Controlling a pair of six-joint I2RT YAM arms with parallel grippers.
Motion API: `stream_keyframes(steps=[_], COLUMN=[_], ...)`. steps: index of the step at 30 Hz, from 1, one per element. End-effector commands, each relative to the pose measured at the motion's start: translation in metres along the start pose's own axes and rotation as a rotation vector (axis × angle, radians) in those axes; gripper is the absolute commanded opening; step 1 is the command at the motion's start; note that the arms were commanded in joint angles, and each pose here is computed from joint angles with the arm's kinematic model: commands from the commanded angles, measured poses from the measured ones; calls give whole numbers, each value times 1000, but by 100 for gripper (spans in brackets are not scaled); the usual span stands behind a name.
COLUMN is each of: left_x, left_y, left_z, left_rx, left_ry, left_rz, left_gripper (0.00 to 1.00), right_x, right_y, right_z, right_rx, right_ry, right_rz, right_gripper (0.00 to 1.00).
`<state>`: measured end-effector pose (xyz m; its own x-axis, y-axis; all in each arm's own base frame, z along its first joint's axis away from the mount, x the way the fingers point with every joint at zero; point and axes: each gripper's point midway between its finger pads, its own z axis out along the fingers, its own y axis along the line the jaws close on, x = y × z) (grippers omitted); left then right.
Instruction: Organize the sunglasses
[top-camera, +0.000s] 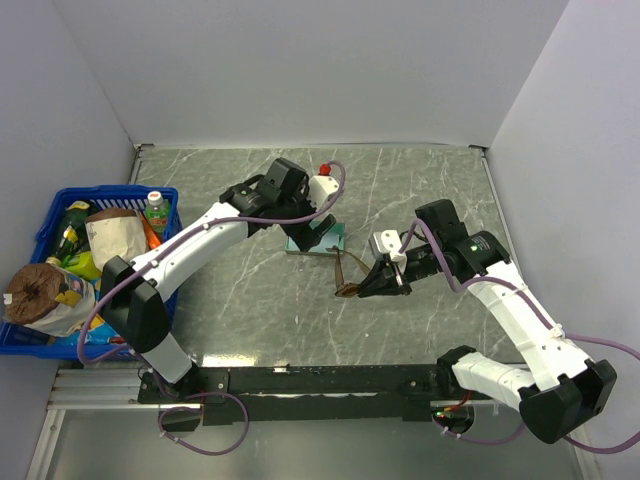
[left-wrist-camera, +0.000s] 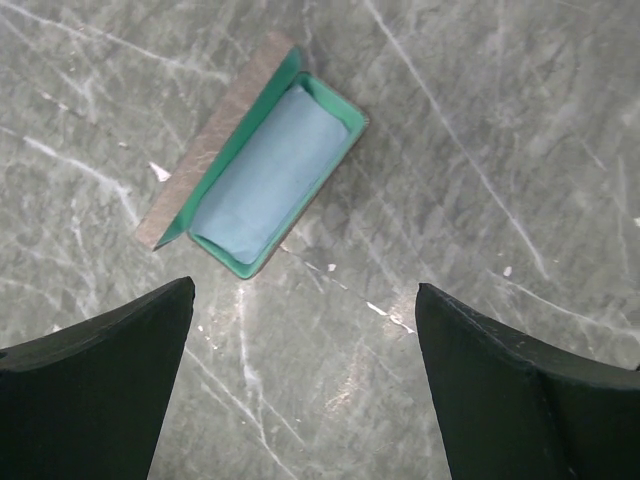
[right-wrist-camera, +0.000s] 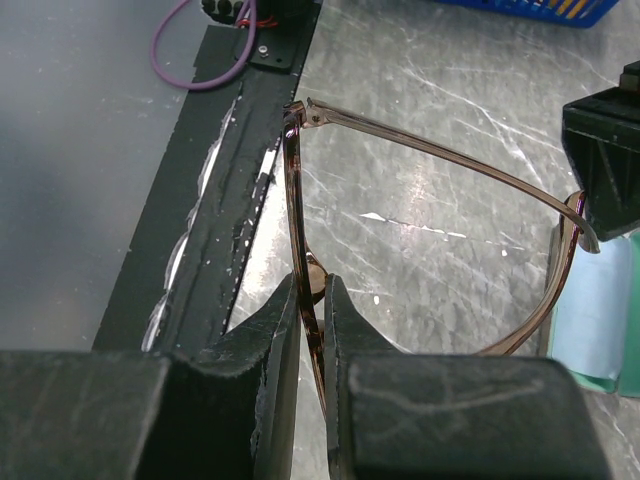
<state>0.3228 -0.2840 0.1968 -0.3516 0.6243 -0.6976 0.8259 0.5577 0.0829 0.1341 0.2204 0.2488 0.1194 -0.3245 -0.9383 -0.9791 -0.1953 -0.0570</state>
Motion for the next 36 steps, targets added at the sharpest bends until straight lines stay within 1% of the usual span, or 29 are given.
stream_keyframes(steps=[1,6,17,28,36], left_x=[-20,-16,-21,-21,-28], left_y=[-21,-26,-38,-41,-44], left_z=[-12,-9,-14,-17,-28], left_rx=[62,64,107,115,127], left_ry=[-53,-49,-59,-67,-97], left_rz=[8,19,33,41,49], left_gripper=[97,96,96,96,96], right_x=[-22,-24,-10,-5,0], right_y=[-4,-5,-31,-41,-51], right_z=[-3,-4,-3,-3,-3], right_rx=[-2,10,121,155,193], right_ry=[-63,-78,-31,-12,7], right_rz=[-83,-89,-64,-49,-35], right_gripper=[0,0,0,0,0])
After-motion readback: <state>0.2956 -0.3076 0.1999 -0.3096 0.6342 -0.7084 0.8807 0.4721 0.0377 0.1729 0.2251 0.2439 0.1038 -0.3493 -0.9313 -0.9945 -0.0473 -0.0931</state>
